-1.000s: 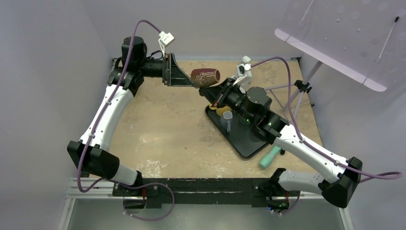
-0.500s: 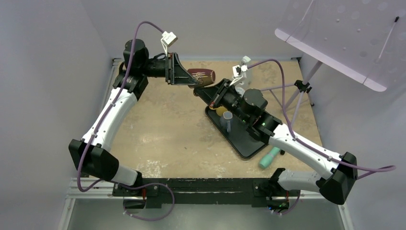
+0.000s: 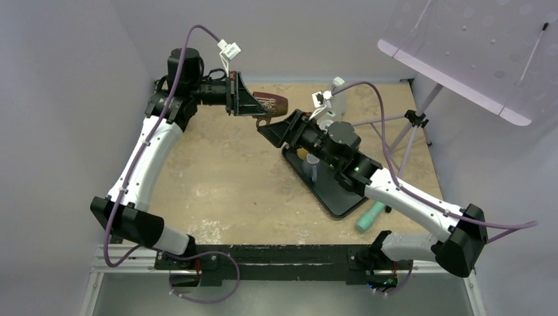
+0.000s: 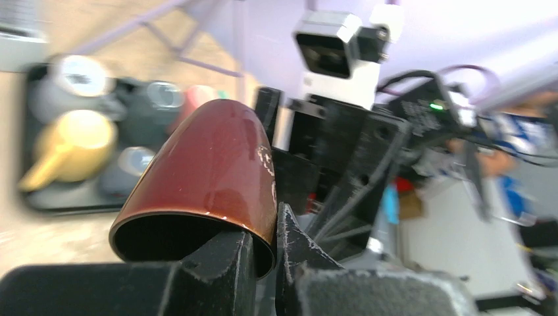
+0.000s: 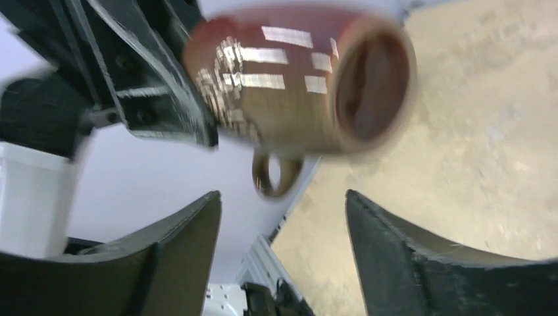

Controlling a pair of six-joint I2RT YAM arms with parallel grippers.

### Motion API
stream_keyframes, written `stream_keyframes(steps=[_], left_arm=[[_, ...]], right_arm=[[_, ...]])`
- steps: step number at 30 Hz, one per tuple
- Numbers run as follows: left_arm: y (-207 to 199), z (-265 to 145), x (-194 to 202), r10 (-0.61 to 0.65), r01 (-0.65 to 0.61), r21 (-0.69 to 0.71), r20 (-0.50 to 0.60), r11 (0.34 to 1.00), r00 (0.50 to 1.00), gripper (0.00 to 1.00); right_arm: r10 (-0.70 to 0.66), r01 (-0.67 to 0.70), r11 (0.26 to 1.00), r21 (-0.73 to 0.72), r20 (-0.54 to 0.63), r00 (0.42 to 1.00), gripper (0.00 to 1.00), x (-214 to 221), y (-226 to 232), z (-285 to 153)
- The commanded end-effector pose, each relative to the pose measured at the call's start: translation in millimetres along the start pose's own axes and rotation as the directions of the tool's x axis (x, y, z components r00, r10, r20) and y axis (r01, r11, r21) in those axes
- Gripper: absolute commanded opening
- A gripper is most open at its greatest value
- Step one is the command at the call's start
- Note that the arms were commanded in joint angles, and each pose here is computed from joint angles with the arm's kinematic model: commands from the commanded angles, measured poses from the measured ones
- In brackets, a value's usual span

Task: Turn the mug right side up

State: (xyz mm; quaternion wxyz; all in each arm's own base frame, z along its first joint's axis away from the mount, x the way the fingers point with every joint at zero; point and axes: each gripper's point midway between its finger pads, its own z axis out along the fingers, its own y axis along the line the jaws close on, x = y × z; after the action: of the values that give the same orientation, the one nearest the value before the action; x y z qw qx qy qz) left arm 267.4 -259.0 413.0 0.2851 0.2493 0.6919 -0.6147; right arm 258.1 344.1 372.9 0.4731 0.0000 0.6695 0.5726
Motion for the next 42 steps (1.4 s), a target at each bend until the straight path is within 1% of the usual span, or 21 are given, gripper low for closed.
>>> stream_keyframes(steps=[1,3,5,7,8,9,11,13,16,19,23,25,28,31,34,35,37,38,39,40,42], left_arm=[[59,-31,11,0.142,-0.177,-0.388,-0.116,0.905,0.983,0.00],[88,-48,16,0.144,-0.216,-0.483,-0.183,0.849,0.973,0.00],[126,-67,20,0.132,-0.264,-0.575,-0.261,0.774,0.956,0.00],[172,-91,26,0.082,-0.325,-0.664,-0.370,0.673,0.926,0.00],[195,-108,28,0.055,-0.375,-0.699,-0.434,0.609,0.899,0.00],[212,-120,30,0.022,-0.401,-0.721,-0.472,0.566,0.881,0.00],[241,-137,34,-0.036,-0.431,-0.726,-0.529,0.535,0.848,0.00],[268,-156,33,-0.097,-0.459,-0.740,-0.571,0.491,0.815,0.00],[306,-183,34,-0.187,-0.508,-0.745,-0.625,0.432,0.758,0.00],[333,-199,37,-0.235,-0.517,-0.743,-0.642,0.424,0.730,0.00],[363,-208,44,-0.275,-0.541,-0.733,-0.666,0.412,0.693,0.00],[375,-211,50,-0.290,-0.530,-0.738,-0.661,0.418,0.692,0.00],[391,-211,58,-0.297,-0.494,-0.748,-0.643,0.444,0.706,0.00],[406,-215,70,-0.337,-0.477,-0.757,-0.636,0.447,0.694,0.00],[412,-215,77,-0.353,-0.461,-0.762,-0.630,0.455,0.692,0.00],[413,-215,78,-0.354,-0.459,-0.763,-0.628,0.455,0.694,0.03],[414,-216,78,-0.353,-0.461,-0.766,-0.625,0.448,0.696,0.13],[415,-217,77,-0.350,-0.469,-0.764,-0.629,0.442,0.695,0.19],[416,-219,74,-0.347,-0.478,-0.766,-0.629,0.430,0.695,0.29],[415,-221,70,-0.342,-0.488,-0.767,-0.629,0.417,0.698,0.35],[411,-221,60,-0.317,-0.499,-0.768,-0.627,0.400,0.711,0.44]], right_arm=[[-0.044,0.052,0.990,0.135,-0.063,0.997,0.78,14,-32,-2],[-0.064,0.088,0.973,0.213,-0.115,0.991,0.80,25,-51,-4],[-0.082,0.119,0.959,0.259,-0.148,0.986,0.83,30,-63,-7],[-0.100,0.149,0.944,0.295,-0.175,0.980,0.85,33,-72,-12],[-0.106,0.158,0.938,0.308,-0.180,0.978,0.86,34,-75,-15],[-0.114,0.168,0.932,0.320,-0.183,0.977,0.86,33,-77,-18],[-0.128,0.188,0.916,0.356,-0.186,0.974,0.86,31,-84,-23],[-0.137,0.209,0.893,0.398,-0.202,0.970,0.86,31,-92,-31],[-0.150,0.233,0.877,0.421,-0.221,0.964,0.87,30,-96,-38],[-0.152,0.244,0.863,0.442,-0.234,0.960,0.87,31,-101,-45],[-0.138,0.246,0.853,0.461,-0.256,0.957,0.87,38,-109,-52],[-0.132,0.245,0.850,0.467,-0.262,0.956,0.87,41,-111,-53],[-0.132,0.245,0.842,0.481,-0.257,0.958,0.87,40,-114,-56],[-0.129,0.241,0.842,0.483,-0.254,0.959,0.87,40,-115,-57],[-0.124,0.241,0.830,0.503,-0.255,0.959,0.87,40,-118,-59],[-0.125,0.243,0.818,0.521,-0.251,0.960,0.87,39,-121,-60],[-0.111,0.243,0.780,0.576,-0.255,0.961,0.86,40,-133,-67],[-0.096,0.250,0.749,0.613,-0.274,0.957,0.86,43,-141,-73],[-0.096,0.267,0.712,0.649,-0.287,0.953,0.86,44,-151,-79],[-0.095,0.285,0.674,0.681,-0.303,0.948,0.85,46,-160,-84],[-0.094,0.317,0.596,0.738,-0.328,0.940,0.83,49,-178,-94]])
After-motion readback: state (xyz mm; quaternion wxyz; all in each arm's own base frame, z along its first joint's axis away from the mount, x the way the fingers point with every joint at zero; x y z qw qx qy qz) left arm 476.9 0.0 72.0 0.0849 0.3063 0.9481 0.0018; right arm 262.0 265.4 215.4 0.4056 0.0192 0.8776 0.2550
